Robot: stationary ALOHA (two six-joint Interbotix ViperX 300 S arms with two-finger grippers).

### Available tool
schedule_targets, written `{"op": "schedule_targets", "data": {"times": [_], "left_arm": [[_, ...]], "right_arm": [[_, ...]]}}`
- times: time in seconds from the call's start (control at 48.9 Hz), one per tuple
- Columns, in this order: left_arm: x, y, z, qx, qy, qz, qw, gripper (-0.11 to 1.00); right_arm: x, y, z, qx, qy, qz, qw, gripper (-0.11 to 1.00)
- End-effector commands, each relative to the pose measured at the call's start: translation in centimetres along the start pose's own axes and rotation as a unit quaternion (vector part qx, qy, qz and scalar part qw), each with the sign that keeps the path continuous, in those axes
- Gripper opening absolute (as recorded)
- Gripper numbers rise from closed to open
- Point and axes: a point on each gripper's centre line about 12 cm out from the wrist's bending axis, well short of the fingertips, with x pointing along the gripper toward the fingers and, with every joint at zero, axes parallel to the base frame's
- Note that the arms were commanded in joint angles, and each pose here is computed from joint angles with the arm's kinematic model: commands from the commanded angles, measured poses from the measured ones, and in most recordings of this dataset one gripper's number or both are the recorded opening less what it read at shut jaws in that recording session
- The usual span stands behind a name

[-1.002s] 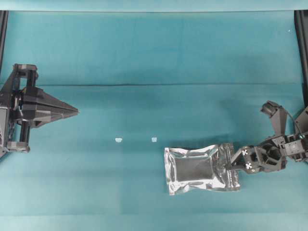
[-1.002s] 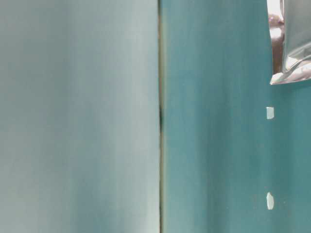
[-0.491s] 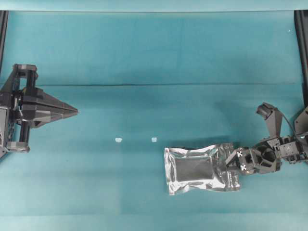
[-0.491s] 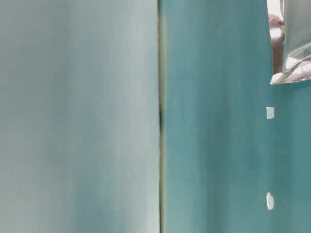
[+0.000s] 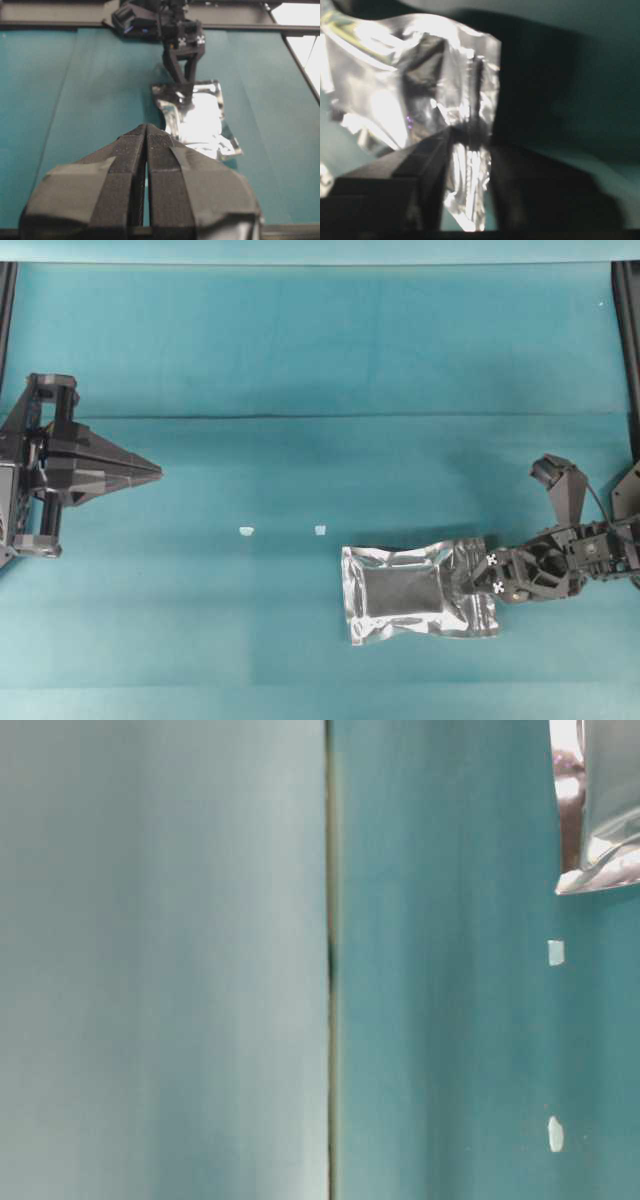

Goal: Hand over the silver zip bag and make it stand upright.
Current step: 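Close the right gripper on the bag's right edge, then lift the bag with the right gripper and carry it toward the center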

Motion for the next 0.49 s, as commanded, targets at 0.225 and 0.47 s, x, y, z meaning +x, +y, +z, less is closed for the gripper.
{"op": "schedule_targets", "data": {"times": [0.225,0.47], "left_arm": [[0.07,-0.08,0.42,0.002,-0.007,-0.002,1.0000,0.00],[0.05,-0.04,0.23,0.002,-0.005,-0.001,1.0000,0.00]], "right_arm": [[0.08,0.28,0.18,0.003,-0.005,0.000,1.0000,0.03],[-0.22,0.70,0.12,-0.007,-0.003,0.008,0.9999,0.03]]}}
